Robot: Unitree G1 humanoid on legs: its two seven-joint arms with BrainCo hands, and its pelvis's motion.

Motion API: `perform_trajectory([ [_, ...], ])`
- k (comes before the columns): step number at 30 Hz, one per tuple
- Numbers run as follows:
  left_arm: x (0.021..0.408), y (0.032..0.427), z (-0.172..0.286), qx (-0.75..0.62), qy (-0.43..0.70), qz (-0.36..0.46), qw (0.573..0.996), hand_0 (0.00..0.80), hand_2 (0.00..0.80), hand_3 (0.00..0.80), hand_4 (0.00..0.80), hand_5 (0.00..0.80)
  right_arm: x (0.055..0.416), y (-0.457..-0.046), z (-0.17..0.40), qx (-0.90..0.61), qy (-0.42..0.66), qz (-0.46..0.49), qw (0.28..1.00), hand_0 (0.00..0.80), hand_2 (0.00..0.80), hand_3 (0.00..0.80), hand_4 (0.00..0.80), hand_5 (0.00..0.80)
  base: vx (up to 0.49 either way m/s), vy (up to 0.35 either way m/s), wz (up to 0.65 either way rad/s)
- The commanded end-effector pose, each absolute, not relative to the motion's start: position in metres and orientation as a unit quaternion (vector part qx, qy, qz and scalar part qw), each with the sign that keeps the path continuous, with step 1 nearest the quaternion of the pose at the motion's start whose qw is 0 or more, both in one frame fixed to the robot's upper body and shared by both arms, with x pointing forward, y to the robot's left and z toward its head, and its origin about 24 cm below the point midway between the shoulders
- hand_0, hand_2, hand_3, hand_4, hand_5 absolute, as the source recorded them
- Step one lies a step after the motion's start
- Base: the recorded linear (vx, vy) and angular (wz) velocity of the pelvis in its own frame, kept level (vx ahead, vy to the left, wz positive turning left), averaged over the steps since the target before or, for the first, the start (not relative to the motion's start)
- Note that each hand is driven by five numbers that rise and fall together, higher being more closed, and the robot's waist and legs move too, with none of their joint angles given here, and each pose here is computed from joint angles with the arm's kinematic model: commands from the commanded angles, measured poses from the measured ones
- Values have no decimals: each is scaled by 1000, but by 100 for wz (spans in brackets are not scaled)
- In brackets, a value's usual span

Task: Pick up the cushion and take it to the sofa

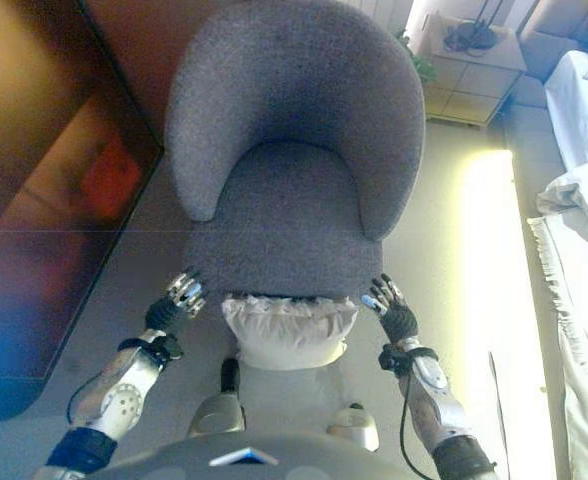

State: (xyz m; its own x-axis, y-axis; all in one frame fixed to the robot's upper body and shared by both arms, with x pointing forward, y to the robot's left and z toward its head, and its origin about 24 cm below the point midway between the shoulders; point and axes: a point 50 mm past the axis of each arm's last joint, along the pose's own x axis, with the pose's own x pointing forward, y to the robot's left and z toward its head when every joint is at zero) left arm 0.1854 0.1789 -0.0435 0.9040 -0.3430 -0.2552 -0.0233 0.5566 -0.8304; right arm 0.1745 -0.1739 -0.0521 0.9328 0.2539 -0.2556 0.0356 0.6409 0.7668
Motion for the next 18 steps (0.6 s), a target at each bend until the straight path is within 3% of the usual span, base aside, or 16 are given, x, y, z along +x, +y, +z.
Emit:
perform_trajectory([
  [1, 197, 147, -14, -616, 105, -227, 747, 0, 0, 0, 0, 0, 189, -144, -26, 596, 69, 189, 777, 0, 0, 0, 0, 0, 77, -11, -4],
  [3, 196, 141, -12, -629, 95, -243, 733, 0, 0, 0, 0, 0, 191, -138, -26, 618, 67, 193, 759, 0, 0, 0, 0, 0, 63, -5, -1],
  [7, 192, 143, -12, -606, 103, -244, 750, 0, 0, 0, 0, 0, 182, -136, -26, 628, 72, 202, 748, 0, 0, 0, 0, 0, 38, 6, -2],
  [18, 183, 126, -3, -604, 127, -288, 732, 0, 0, 0, 0, 0, 170, -136, -29, 604, 95, 218, 761, 0, 0, 0, 0, 0, 17, 4, 1],
])
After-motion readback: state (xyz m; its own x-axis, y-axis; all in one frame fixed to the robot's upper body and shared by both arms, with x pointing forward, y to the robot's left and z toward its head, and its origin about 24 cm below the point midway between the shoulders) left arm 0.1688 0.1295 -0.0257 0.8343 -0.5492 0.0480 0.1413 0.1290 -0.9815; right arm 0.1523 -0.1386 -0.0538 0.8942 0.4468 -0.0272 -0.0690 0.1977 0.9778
